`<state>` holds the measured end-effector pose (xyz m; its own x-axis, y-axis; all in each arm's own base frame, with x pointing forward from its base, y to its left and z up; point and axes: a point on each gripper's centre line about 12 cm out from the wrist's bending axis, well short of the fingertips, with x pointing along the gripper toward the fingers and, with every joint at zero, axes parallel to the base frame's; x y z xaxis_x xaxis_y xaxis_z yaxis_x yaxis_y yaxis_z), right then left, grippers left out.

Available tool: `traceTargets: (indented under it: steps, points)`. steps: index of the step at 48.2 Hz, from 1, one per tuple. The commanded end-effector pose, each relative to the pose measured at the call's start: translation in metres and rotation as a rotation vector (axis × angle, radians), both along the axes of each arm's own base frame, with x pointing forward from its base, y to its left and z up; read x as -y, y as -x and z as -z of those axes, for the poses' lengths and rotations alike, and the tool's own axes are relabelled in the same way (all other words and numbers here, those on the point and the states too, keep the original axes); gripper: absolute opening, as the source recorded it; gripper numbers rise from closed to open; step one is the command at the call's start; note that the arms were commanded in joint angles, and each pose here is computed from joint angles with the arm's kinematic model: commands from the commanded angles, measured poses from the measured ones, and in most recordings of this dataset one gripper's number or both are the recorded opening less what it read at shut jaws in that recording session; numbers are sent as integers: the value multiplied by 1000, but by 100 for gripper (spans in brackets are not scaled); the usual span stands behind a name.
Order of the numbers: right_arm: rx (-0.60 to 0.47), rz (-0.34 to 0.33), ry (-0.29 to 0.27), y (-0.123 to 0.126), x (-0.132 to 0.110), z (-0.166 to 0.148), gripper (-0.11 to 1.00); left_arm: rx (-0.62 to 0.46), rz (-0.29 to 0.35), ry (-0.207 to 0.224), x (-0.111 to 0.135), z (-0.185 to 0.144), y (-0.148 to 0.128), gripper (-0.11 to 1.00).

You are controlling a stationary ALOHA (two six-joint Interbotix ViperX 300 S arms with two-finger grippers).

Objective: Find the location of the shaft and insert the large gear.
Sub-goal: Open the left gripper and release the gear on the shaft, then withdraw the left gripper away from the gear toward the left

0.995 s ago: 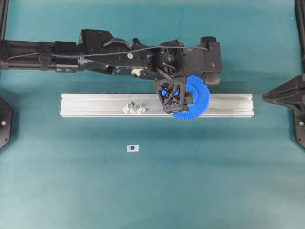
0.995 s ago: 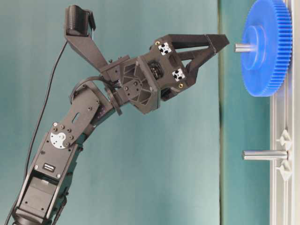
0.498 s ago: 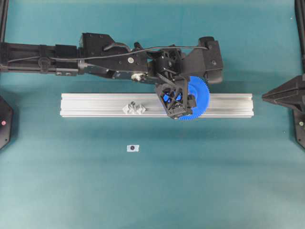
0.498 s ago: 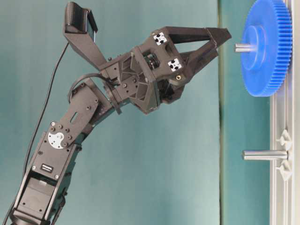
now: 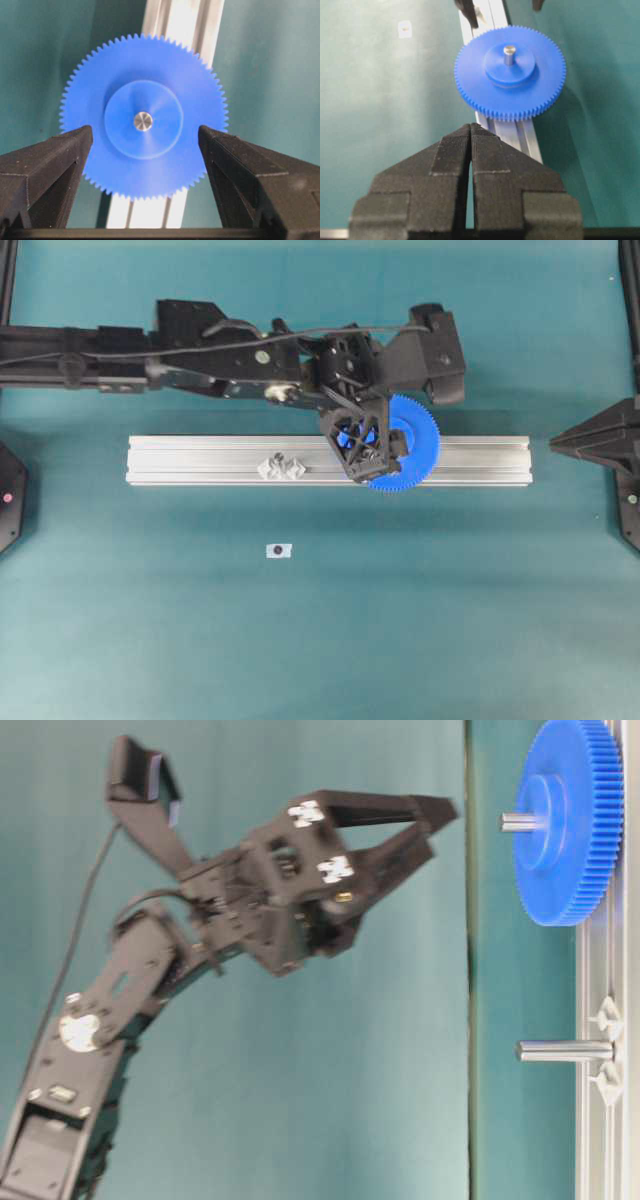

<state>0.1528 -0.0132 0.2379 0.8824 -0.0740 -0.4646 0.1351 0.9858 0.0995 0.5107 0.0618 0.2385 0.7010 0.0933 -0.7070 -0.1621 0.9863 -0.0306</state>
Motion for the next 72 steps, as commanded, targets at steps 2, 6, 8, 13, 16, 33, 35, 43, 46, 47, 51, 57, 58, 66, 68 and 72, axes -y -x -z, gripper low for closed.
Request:
traceTargets:
  steps: [2,6,8,13,16,33,35,43,46,47,51,57,58,66,68,72]
  points:
    - [13,5,-4,-2,1,-4,2,84,-2,-6,2,-38,3,87]
    - [16,5,-4,-2,1,-4,2,87,-7,1,3,-39,3,87]
    - [16,6,-5,-2,1,-4,2,90,-12,5,2,-40,3,87]
    - [19,5,-4,-2,1,-5,2,102,-29,23,2,-45,4,87]
    - [19,5,-4,-2,1,-5,2,110,-41,35,2,-47,5,87]
    - [20,5,-3,-2,1,-6,2,185,-47,56,9,-58,7,87]
    - [20,5,-3,-2,1,-6,2,194,-43,56,11,-61,9,87]
    - [20,5,-5,-2,0,-6,2,220,-26,52,19,-65,22,87]
    - [19,5,-4,-2,1,-5,2,237,-24,53,20,-65,29,87]
    - [20,5,-3,-2,1,-5,2,244,-25,53,20,-65,32,87]
    - [19,6,-6,-2,0,-5,2,285,-24,56,22,-66,42,87]
    - [20,6,-5,-2,1,-5,2,368,-21,52,23,-73,58,87]
    - [19,6,-5,-2,1,-5,2,382,-20,51,23,-75,61,87]
    - [19,6,-6,-2,0,-5,2,395,-18,49,25,-73,79,87]
    - [18,6,-8,-2,0,-5,2,397,-19,50,25,-72,85,87]
    - [18,6,-8,-2,0,-5,2,408,-18,50,26,-75,93,87]
